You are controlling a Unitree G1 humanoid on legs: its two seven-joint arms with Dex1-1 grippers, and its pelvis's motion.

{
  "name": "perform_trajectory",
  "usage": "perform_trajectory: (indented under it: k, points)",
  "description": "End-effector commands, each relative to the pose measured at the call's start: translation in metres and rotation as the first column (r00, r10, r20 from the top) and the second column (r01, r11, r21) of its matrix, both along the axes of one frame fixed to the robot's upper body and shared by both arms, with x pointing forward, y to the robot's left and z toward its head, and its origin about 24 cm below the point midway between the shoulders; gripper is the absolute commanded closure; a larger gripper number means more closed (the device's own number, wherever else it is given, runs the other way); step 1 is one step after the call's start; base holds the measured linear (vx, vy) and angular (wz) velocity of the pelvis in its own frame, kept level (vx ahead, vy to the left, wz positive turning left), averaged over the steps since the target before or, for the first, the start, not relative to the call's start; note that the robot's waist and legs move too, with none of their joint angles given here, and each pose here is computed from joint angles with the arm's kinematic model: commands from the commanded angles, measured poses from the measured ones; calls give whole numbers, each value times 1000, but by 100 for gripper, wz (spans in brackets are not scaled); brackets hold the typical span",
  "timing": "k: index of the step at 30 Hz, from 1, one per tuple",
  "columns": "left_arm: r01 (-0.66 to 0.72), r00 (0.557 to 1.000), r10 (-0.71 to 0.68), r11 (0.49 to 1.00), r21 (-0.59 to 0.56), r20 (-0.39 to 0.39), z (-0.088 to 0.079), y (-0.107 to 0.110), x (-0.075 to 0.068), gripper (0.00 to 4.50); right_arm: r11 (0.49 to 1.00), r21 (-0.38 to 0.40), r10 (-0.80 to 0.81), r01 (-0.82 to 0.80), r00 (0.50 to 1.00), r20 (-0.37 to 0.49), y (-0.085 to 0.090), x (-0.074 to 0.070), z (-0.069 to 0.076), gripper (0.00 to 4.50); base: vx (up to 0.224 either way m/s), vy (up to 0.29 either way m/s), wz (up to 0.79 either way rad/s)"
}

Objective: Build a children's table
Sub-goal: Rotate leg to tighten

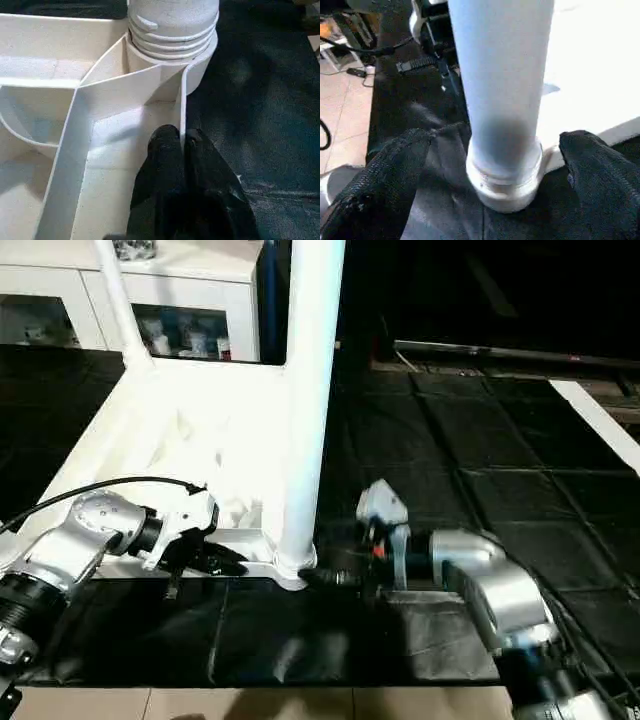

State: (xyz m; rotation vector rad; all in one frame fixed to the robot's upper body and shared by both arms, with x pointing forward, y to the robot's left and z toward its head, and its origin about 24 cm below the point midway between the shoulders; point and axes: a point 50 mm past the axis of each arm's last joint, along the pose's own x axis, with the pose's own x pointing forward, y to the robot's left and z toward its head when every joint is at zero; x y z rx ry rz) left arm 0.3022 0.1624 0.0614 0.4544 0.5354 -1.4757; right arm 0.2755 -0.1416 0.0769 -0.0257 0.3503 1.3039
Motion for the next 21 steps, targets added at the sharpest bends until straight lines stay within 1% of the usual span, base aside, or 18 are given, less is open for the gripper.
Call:
perform_trajectory:
  k: [1,2,3,5,6,8,10,12,15,17,19,20,21]
  points:
    - [61,998,-62,997,-56,-14,2,-8,-5,445,999,7,37,-37,999,10,2,1,2,0,0,0,0]
    - [79,997,-79,996,-47,-18,1,-9,-7,445,997,28,74,-74,997,0,5,1,2,0,0,0,0]
    - [79,997,-79,996,-47,-18,1,-9,-7,449,997,28,74,-74,997,0,5,1,2,18,0,0,0]
    - [115,993,-115,993,-26,-23,-2,-11,-11,450,989,54,136,-135,991,-17,10,2,0,36,0,0,0]
    - [130,991,-130,991,-18,-25,-3,-12,-12,450,987,55,154,-152,988,-29,11,3,-2,38,0,0,0]
    - [160,987,-160,987,-4,-29,-4,-15,-15,450,982,53,186,-183,981,-54,13,6,-5,62,0,0,0]
    - [184,983,-183,983,8,-30,-5,-17,-16,450,978,46,208,-205,975,-75,14,11,-8,62,0,0,0]
    - [189,982,-188,982,14,-29,-5,-18,-16,450,976,42,218,-215,973,-79,15,13,-8,90,0,0,0]
    - [193,981,-192,981,26,-22,-5,-18,-15,450,970,38,244,-242,966,-86,16,16,-9,110,0,0,0]
    - [190,982,-190,981,33,-16,-5,-18,-14,450,967,36,256,-254,962,-91,17,17,-10,133,0,0,0]
    - [187,982,-187,982,38,-13,-4,-17,-13,450,964,36,267,-265,959,-95,18,18,-10,147,0,0,0]
    - [187,982,-187,982,38,-13,-4,-17,-13,450,964,36,267,-265,959,-95,18,18,-10,164,0,0,0]
    - [186,983,-185,982,39,-11,-4,-17,-12,450,963,37,269,-267,958,-96,18,18,-10,164,0,0,0]
